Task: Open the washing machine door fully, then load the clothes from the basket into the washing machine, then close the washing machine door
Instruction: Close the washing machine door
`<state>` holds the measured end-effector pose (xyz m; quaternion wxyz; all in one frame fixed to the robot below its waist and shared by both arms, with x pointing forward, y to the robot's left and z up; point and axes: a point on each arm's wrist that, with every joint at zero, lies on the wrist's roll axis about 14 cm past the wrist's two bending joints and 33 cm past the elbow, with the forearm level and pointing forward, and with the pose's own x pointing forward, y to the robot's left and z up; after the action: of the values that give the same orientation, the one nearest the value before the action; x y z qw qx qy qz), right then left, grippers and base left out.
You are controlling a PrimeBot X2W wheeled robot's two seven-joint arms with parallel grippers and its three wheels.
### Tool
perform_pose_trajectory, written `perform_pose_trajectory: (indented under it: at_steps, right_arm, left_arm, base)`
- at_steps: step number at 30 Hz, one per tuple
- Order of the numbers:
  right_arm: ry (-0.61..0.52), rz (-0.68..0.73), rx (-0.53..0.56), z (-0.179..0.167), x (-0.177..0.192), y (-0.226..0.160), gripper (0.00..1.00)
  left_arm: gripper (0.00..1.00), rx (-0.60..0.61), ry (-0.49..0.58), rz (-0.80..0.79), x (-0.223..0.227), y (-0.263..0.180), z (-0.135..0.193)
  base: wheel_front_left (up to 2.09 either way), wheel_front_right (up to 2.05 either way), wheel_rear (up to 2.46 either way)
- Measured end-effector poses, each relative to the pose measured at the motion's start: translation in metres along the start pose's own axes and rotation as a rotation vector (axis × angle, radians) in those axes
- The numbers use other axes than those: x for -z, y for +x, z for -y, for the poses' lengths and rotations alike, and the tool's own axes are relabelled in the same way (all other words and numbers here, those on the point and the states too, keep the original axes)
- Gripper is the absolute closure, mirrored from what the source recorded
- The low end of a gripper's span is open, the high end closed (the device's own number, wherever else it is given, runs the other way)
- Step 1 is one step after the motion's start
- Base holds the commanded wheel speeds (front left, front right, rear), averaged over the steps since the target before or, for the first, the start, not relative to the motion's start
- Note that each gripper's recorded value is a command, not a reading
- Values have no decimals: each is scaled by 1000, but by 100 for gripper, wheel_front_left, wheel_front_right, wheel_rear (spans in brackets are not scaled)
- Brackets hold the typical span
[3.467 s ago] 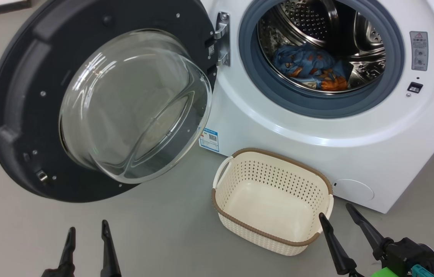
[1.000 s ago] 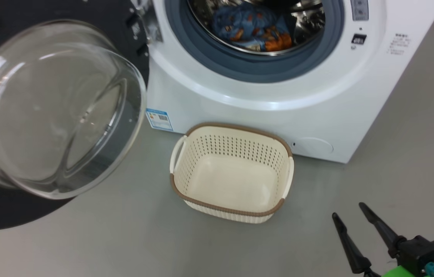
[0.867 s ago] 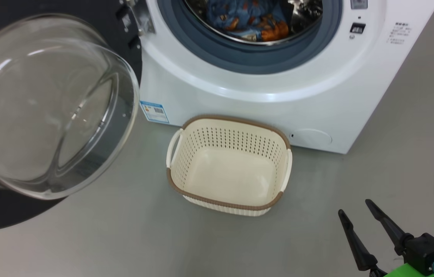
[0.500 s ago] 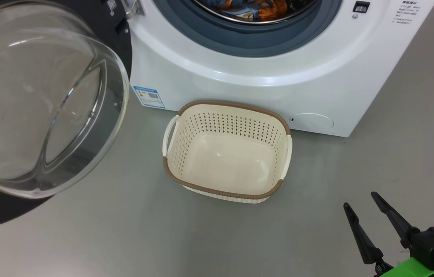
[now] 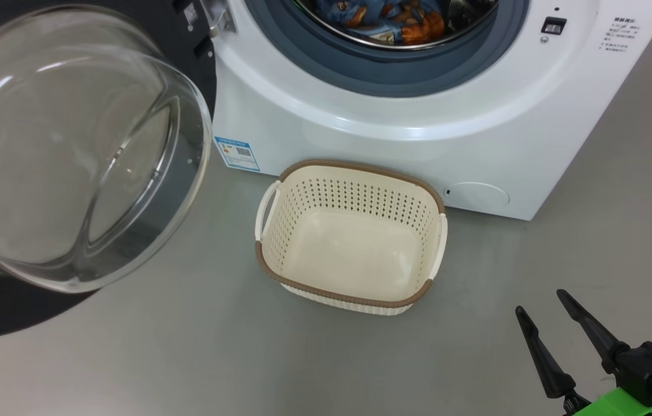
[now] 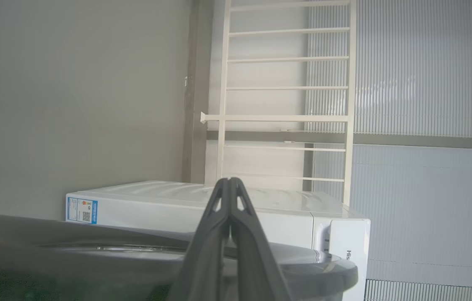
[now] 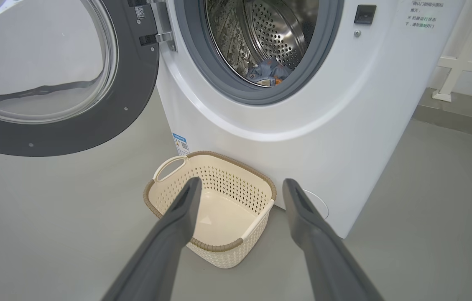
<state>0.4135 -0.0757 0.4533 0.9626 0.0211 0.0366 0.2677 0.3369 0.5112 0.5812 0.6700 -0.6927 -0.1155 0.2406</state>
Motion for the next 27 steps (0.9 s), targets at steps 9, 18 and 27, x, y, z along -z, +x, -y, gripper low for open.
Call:
perform_pose_trajectory:
  at_steps: [9, 18, 27]
  right_arm:
    - [-9, 20, -11, -5, -9, 0, 0]
    - [-6, 27, -32, -13, -11, 2, 0]
    - [5, 33, -27, -15, -13, 2, 0]
  left_arm:
    - [100, 5, -8, -183, 25, -18, 6]
    - [100, 1, -10, -328, 56, -33, 12]
    - [100, -52, 24, -450, 89, -46, 1]
  base:
    - [0, 0, 0]
    - [0, 0, 0]
    - [0, 0, 0]
